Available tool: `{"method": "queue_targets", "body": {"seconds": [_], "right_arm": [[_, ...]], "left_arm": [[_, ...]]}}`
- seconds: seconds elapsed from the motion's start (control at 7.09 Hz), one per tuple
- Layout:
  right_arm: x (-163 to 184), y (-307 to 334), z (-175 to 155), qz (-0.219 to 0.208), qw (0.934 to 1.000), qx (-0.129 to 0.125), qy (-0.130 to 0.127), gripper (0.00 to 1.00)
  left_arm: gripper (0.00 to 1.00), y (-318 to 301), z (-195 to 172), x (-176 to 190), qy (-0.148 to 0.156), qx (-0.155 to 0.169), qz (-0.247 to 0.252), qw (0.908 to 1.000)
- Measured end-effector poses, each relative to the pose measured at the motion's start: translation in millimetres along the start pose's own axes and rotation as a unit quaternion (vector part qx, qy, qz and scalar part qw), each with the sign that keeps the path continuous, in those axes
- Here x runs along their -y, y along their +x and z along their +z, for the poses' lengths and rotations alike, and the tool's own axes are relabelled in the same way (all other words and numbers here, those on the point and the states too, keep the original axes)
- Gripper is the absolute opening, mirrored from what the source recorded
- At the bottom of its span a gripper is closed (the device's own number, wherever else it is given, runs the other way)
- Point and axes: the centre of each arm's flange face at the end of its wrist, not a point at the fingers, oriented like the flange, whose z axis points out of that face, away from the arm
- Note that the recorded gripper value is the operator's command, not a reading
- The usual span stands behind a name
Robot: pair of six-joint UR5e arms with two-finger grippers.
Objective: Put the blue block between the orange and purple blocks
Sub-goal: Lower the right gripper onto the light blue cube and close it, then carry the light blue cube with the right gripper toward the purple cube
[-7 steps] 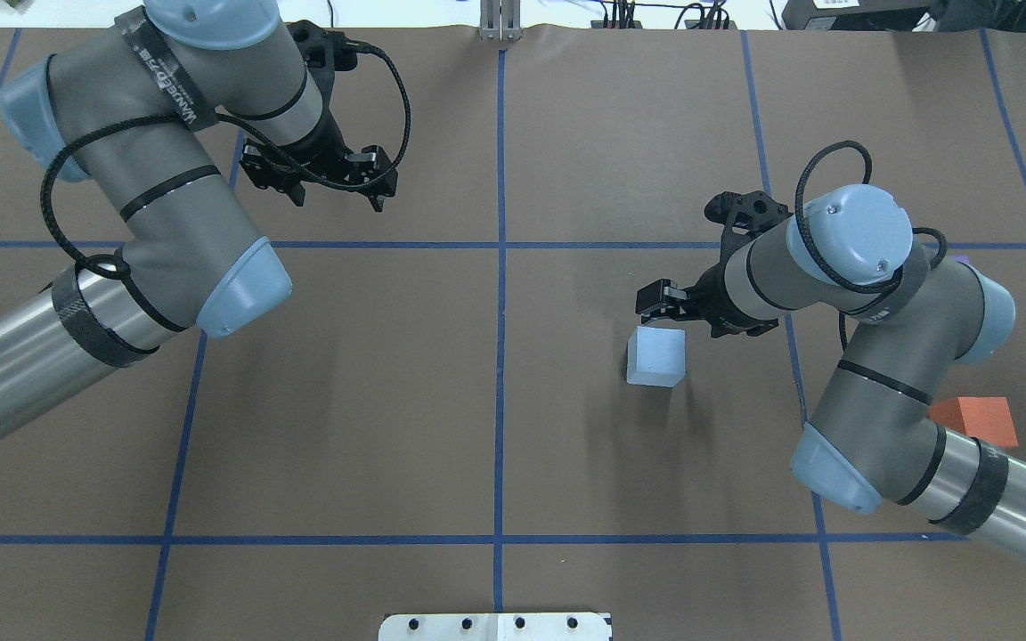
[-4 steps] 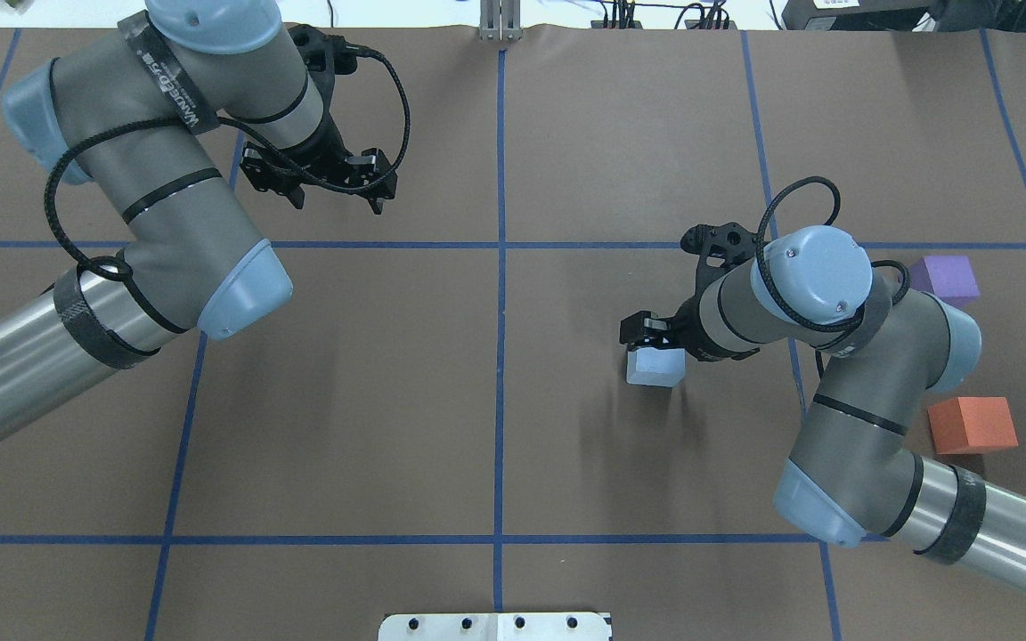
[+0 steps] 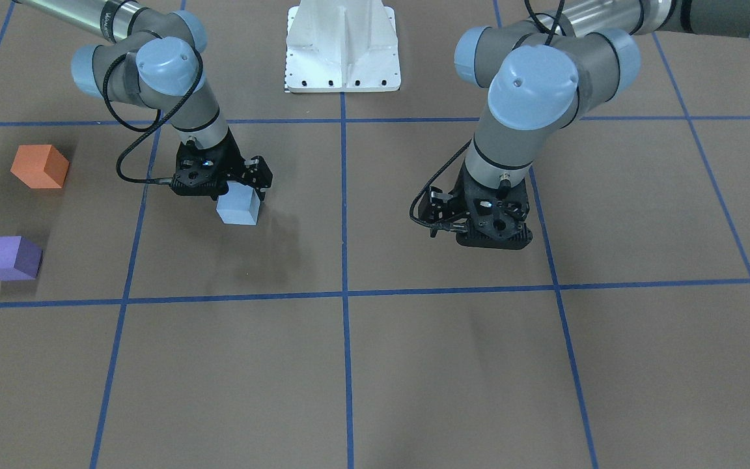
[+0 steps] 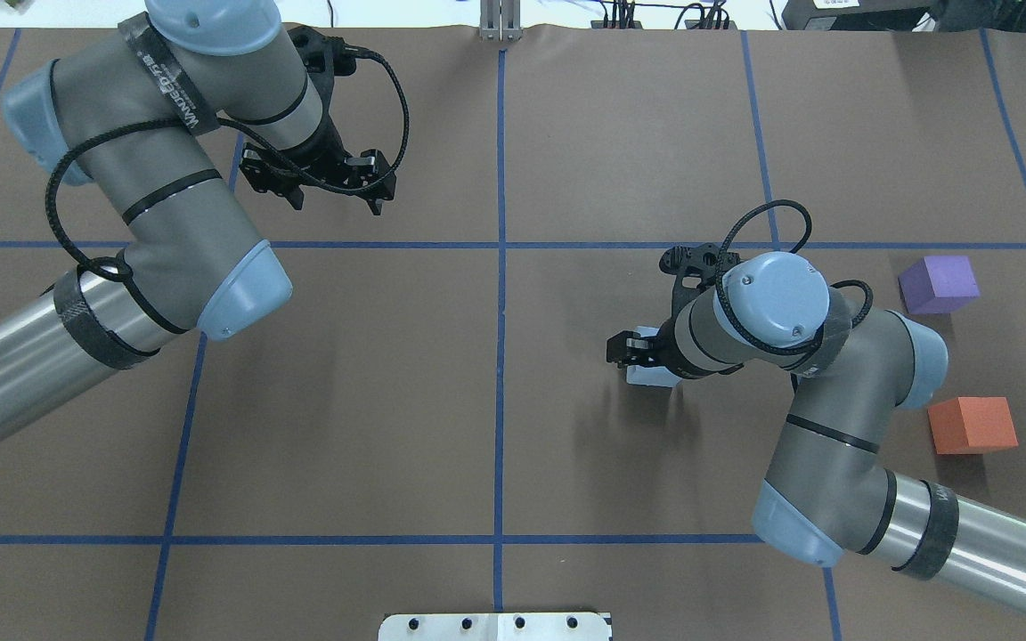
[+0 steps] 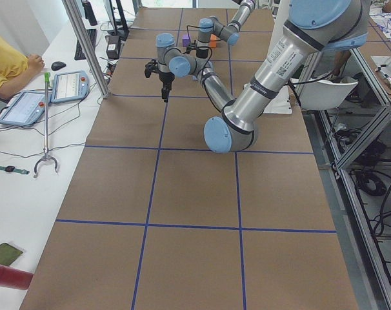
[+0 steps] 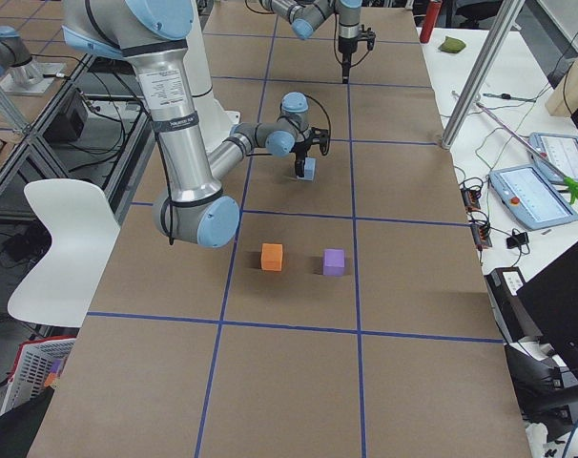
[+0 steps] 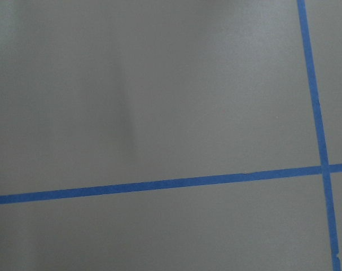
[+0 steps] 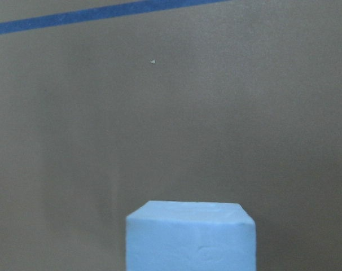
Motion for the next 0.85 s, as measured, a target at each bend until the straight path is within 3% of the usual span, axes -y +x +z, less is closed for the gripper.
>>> {"method": "queue_targets", "body": {"seconds": [0.42, 0.56, 0.85], "right_arm": [[5.5, -1.5, 10.7, -0.008, 0.9999, -0.013, 0.007, 0.79], [7.9, -3.9, 14.5, -0.012, 0.9998, -0.016, 0.01, 0.68], [11.2, -4.2, 18.2, -0.014, 0.9996, -0.02, 0.013, 0.0]], "left_arm": [[1.0, -4.4, 4.4, -1.3, -0.003, 0.003, -0.002, 1.0], [1.0, -7.0, 6.7, -1.9, -0.003, 0.003, -0.002, 1.0], [1.0, -8.7, 8.1, -1.6, 0.002, -0.002, 0.001, 1.0]]}}
